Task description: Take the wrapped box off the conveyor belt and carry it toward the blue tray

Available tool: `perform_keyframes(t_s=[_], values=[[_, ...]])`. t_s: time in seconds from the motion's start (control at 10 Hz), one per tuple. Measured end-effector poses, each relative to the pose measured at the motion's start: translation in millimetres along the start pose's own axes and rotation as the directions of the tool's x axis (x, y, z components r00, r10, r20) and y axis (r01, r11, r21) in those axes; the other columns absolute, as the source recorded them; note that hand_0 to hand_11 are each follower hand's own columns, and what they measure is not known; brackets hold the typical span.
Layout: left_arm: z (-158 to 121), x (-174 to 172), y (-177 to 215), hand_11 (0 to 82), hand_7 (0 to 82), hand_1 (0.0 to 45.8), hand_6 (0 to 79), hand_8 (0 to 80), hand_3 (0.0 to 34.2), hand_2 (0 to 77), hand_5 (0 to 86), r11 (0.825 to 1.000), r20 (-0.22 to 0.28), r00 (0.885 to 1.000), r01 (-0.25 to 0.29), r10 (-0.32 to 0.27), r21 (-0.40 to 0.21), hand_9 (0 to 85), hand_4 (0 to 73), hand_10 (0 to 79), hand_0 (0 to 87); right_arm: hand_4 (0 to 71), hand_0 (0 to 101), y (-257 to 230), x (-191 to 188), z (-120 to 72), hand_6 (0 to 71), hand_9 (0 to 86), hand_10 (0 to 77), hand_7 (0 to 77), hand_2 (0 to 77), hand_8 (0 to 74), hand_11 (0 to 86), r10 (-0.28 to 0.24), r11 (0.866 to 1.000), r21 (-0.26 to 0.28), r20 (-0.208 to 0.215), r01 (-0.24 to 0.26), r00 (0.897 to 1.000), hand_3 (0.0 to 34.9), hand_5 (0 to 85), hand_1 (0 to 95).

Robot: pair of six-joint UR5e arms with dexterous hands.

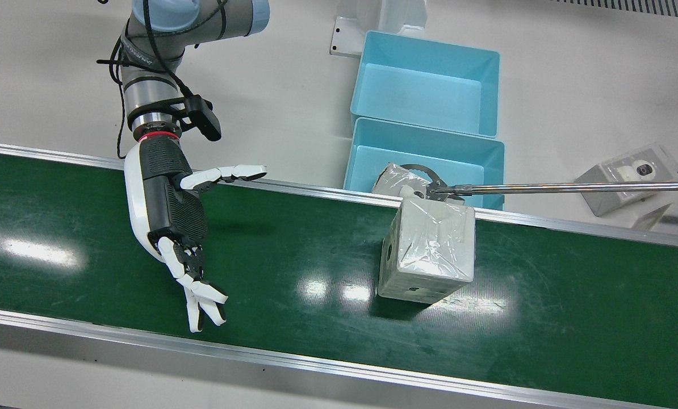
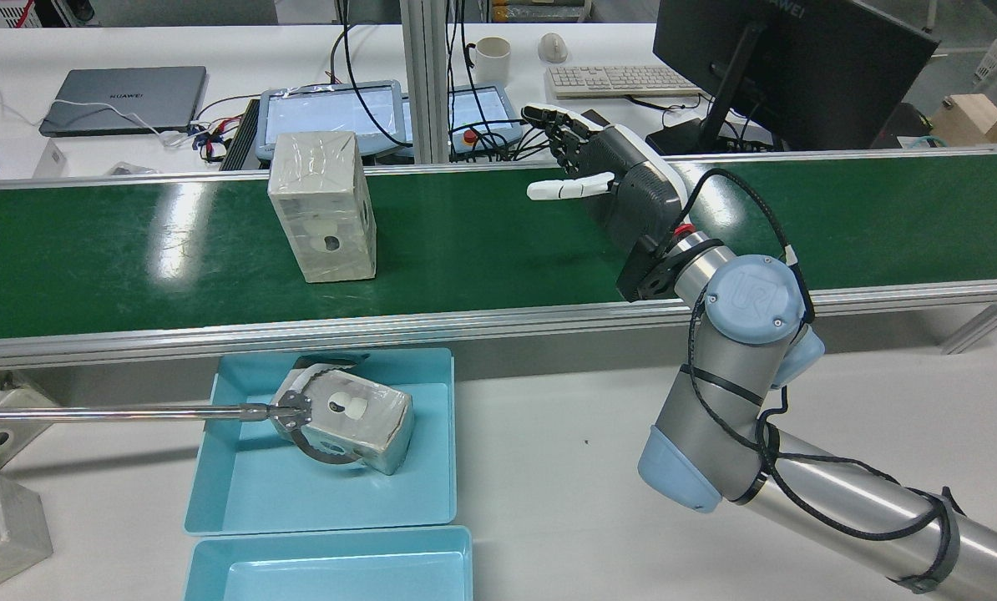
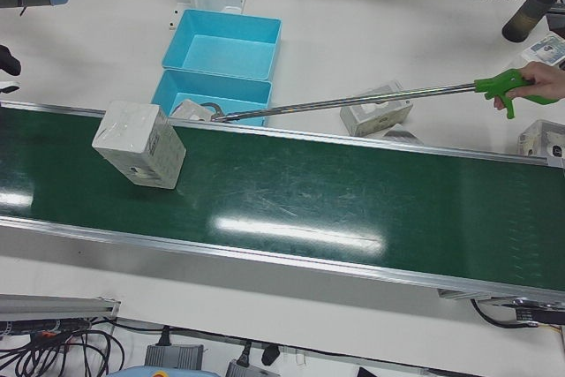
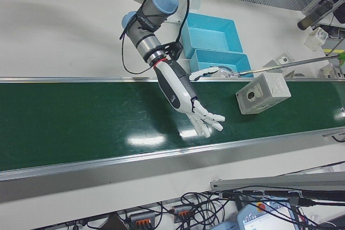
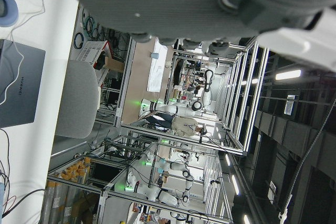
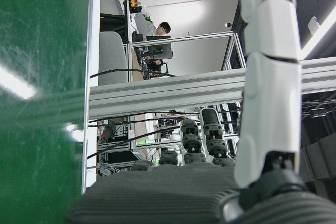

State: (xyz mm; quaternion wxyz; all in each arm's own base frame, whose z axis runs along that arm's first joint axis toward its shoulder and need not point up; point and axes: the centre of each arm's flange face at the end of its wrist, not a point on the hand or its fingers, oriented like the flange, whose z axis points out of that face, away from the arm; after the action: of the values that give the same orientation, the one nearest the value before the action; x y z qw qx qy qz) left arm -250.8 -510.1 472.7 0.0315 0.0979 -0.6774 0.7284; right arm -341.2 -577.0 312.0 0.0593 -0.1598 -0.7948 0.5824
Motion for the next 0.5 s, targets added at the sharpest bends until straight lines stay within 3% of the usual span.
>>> perform_keyframes(t_s=[0.5], values=[[0.0, 0.0, 0.0, 0.5, 0.5, 0.0, 0.5, 0.5, 0.0, 0.5, 1.1, 1.0, 0.0, 1.0, 0.0, 0.0, 0.0, 0.0, 0.0, 0.5, 0.0, 8.7, 48, -3.5, 2.8, -0.7, 4.9, 3.3, 0.0, 4.9, 12.0, 1.1, 0.5, -0.015, 1.0, 0.006, -0.005, 0.015, 1.0, 0.0, 21.3, 15.3]])
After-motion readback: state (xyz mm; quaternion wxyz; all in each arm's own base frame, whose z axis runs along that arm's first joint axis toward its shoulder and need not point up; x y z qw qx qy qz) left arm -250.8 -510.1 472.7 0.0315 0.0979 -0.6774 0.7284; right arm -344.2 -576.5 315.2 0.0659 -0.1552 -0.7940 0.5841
